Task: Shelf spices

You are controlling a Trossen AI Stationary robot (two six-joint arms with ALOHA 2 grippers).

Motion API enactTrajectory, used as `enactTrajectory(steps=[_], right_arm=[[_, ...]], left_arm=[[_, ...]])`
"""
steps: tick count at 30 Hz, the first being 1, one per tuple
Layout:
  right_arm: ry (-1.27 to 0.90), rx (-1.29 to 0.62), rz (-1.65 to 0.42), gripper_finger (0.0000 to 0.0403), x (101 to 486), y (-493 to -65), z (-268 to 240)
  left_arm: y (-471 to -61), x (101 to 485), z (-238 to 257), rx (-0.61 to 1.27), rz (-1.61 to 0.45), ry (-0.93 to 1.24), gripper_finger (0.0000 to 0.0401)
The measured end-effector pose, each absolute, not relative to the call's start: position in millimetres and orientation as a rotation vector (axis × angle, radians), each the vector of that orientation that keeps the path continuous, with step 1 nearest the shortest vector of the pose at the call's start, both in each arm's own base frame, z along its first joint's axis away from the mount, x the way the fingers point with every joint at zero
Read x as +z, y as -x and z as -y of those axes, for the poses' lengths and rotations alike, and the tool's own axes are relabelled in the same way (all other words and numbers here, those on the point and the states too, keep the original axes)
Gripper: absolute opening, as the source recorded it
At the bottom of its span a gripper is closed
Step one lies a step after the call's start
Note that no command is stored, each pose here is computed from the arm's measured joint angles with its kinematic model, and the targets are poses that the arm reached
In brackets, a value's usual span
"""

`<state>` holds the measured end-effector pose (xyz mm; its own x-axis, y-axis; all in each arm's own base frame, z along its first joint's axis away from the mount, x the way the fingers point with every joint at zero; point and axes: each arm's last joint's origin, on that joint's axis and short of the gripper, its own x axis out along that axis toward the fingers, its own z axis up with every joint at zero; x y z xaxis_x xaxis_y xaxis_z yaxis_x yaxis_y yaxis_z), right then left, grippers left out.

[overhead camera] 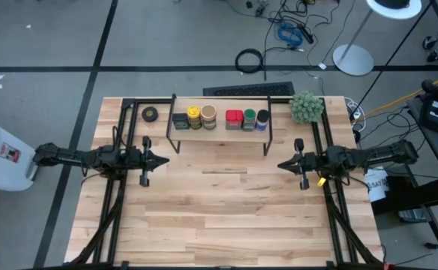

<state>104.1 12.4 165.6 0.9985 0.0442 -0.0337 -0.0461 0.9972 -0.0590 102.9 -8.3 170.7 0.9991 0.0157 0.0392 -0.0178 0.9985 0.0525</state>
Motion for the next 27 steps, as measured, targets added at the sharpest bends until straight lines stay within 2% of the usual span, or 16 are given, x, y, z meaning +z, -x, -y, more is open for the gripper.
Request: enactTrajectory(steps=[27], right_arm=[[0.009, 0.063, 0.034, 0.0000, 170.2, -96.2, -11.6]], left_arm=[[-97.8, 167.9, 7.8, 0.011, 0.024, -0.033, 0.0004]])
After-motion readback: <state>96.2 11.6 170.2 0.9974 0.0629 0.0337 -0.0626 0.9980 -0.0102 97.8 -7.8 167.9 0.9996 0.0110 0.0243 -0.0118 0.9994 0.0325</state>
